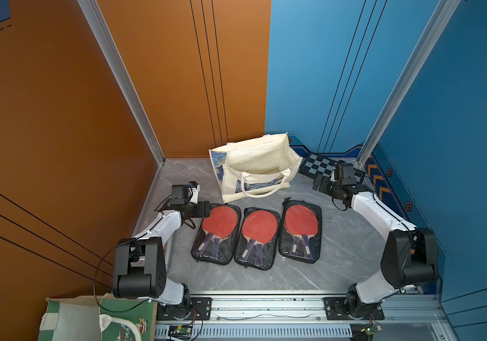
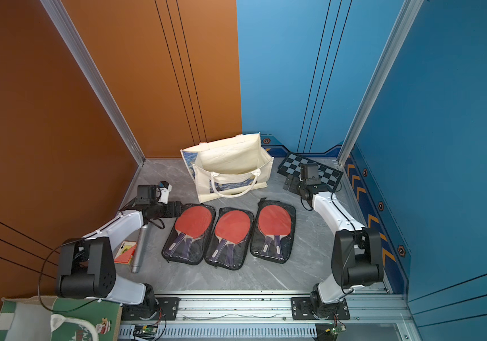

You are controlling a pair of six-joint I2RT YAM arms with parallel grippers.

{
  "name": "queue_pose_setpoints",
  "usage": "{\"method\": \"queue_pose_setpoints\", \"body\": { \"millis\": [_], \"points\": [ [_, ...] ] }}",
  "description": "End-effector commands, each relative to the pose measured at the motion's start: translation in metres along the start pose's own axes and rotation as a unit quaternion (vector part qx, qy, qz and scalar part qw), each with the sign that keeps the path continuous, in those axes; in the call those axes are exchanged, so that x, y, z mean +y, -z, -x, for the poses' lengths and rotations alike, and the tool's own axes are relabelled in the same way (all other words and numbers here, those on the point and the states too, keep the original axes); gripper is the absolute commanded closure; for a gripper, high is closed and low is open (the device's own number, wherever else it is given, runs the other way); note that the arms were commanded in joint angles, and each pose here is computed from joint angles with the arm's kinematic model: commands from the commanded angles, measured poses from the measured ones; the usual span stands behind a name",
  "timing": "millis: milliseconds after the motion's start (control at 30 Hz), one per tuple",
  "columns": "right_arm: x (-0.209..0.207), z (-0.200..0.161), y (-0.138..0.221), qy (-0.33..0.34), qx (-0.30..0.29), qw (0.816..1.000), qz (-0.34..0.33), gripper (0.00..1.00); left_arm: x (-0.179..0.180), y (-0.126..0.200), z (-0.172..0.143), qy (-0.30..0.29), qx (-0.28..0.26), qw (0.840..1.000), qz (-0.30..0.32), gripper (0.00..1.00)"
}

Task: Remove the ping pong set from the canvas bag
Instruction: Reset both arms

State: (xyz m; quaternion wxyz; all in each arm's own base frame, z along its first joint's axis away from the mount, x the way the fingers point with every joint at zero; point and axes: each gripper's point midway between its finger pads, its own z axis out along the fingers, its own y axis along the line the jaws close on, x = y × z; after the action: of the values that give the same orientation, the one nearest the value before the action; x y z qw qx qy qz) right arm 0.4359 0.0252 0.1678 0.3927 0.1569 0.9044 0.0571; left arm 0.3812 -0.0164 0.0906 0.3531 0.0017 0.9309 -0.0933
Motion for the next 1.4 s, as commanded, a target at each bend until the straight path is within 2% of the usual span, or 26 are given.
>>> {"method": "queue_pose_setpoints", "body": {
  "millis": [0, 233, 333, 467, 667, 767, 900, 1067, 1200, 1367],
  "points": [
    [-0.049, -0.001, 0.015, 0.054, -0.034, 0.993, -0.1, 0.0, 0.011, 0.007, 0.037, -0.012, -0.11, 0.993, 0.028, 0.02],
    [-0.07, -0.01, 0.025, 0.08, -0.107, 0.986, -0.102, 0.0, 0.023, -0.009, 0.03, 0.003, -0.134, 0.99, 0.039, 0.02],
    [-0.073, -0.025, 0.021, 0.092, -0.132, 0.983, -0.087, 0.0, 0.018, -0.013, 0.028, -0.022, -0.15, 0.988, 0.04, 0.02],
    [-0.079, -0.041, 0.014, 0.105, -0.122, 0.983, -0.087, 0.0, 0.021, -0.011, 0.022, -0.038, -0.156, 0.986, 0.05, 0.02],
    [-0.085, -0.057, -0.005, 0.095, -0.141, 0.983, -0.075, 0.0, 0.01, 0.004, 0.025, -0.056, -0.221, 0.973, 0.04, 0.02],
    [-0.084, -0.057, -0.014, 0.098, -0.136, 0.983, -0.073, 0.0, 0.011, -0.002, 0.017, -0.062, -0.238, 0.968, 0.045, 0.02],
    [-0.073, -0.047, -0.014, 0.102, -0.182, 0.977, -0.041, 0.0, 0.01, -0.009, 0.011, -0.07, -0.241, 0.967, 0.052, 0.02],
    [-0.07, -0.057, -0.023, 0.111, -0.18, 0.977, -0.019, 0.0, 0.013, -0.009, 0.01, -0.065, -0.241, 0.967, 0.055, 0.02],
    [-0.066, -0.066, -0.019, 0.117, -0.221, 0.968, 0.009, 0.0, 0.013, -0.009, 0.011, -0.065, -0.242, 0.966, 0.056, 0.02],
    [-0.073, -0.066, -0.018, 0.109, -0.218, 0.97, -0.009, 0.0, 0.013, -0.009, 0.01, -0.065, -0.241, 0.967, 0.056, 0.02]
  ]
}}
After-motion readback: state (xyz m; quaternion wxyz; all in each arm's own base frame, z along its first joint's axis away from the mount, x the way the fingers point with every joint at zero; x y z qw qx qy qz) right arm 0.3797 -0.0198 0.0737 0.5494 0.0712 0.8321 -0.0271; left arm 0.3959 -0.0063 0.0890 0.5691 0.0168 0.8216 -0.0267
